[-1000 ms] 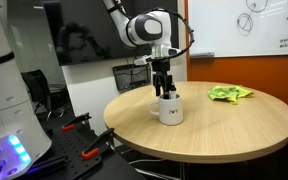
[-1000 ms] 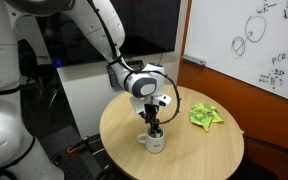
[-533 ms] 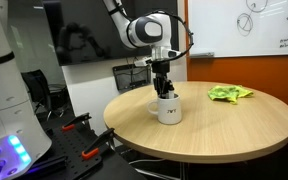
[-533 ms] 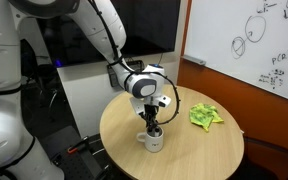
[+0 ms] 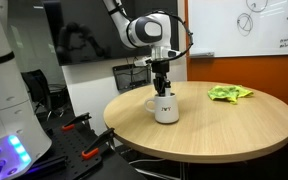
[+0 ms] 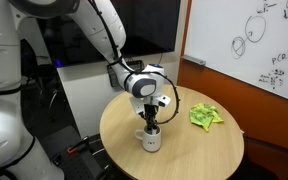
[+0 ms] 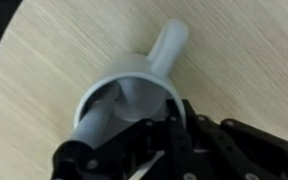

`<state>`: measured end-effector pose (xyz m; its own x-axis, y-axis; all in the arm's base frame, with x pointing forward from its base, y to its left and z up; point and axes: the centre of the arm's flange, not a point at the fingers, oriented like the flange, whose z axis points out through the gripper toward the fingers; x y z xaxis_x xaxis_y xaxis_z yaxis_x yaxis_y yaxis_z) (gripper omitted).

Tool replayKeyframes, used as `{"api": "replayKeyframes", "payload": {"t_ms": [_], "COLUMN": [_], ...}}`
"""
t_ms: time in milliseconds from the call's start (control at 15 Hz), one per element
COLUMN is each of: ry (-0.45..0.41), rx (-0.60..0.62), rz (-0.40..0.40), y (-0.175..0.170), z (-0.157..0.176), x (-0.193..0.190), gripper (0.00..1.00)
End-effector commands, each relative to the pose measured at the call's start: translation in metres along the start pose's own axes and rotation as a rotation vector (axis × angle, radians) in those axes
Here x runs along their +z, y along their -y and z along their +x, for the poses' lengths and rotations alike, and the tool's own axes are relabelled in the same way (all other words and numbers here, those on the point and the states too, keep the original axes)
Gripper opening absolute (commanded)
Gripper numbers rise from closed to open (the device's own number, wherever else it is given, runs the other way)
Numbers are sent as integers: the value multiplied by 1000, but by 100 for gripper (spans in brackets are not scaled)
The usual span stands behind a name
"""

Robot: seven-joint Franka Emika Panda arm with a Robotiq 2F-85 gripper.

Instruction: Move the cup to the left

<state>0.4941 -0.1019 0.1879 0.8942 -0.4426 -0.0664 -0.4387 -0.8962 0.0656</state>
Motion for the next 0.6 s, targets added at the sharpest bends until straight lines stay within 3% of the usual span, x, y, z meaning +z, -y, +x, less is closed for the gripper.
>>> {"api": "replayKeyframes", "payload": {"t_ms": [0,200,400,533], "ry": [-28,-52,-70,-74], "rx": [4,15,190,293], "rz": [23,102,175,179], "y": [7,26,43,47], "z": [-12,-34,-55,-60], "x": [-15,-33,-53,-59], "gripper": [2,2,2,2]}}
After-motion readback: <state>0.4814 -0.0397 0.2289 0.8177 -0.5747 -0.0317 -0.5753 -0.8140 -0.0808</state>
